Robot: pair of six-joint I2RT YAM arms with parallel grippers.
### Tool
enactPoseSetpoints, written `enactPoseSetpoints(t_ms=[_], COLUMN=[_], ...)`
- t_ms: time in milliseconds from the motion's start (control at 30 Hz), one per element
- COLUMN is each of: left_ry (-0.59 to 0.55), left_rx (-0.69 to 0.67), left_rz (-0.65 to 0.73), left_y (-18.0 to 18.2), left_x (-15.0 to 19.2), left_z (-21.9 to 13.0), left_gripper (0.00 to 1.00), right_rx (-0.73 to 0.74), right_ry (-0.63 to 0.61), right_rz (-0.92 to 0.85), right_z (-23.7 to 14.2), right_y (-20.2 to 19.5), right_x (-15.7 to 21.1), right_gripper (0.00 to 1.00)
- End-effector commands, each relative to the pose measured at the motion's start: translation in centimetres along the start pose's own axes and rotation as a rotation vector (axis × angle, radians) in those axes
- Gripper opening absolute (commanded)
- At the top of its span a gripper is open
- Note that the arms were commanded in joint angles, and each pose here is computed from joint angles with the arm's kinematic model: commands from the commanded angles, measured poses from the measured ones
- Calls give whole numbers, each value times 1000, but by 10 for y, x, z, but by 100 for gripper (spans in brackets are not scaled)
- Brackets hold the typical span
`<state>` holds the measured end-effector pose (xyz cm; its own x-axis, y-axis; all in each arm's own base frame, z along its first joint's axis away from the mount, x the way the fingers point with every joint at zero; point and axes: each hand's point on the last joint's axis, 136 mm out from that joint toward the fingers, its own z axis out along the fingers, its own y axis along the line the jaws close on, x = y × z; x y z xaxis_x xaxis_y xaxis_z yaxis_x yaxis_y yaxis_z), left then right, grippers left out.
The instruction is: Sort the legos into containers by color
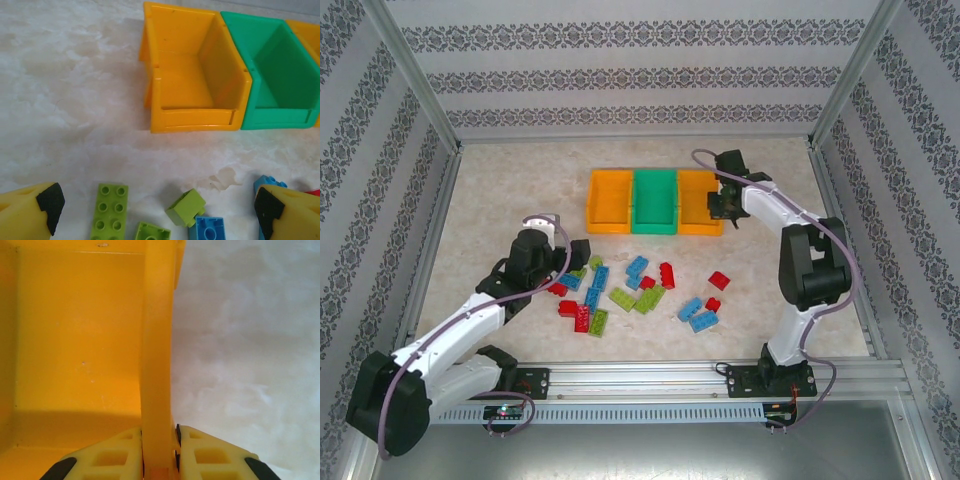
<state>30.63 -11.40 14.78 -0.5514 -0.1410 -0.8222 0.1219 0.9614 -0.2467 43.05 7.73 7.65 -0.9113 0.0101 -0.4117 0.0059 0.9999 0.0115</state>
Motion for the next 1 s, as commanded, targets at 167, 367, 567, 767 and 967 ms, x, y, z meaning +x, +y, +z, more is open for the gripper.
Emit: enactPoseSetpoints(t_ms=[167, 367, 567, 767, 967], left_ry=[-56, -99, -146, -152, -142], left_rx=[-17, -20, -42, -79, -154], left_rz=[-8, -4, -14, -26, -83], left_y=[13, 20, 29, 35, 48], left_x=[11, 16, 19, 19, 19], left_z=[-29, -43, -49, -50, -49], left_gripper=[99, 99, 99, 99, 99], right_rx=[-5, -24, -63, -20, 25], right_ry=[15, 11, 1, -19, -122], right_rz=[-128, -153, -178, -166, -102], right_z=[10, 10, 7, -1, -51], right_y=[7, -2, -2, -12, -9], right_x=[-3, 0, 1, 0, 1], right_gripper=[21, 19, 20, 72, 76])
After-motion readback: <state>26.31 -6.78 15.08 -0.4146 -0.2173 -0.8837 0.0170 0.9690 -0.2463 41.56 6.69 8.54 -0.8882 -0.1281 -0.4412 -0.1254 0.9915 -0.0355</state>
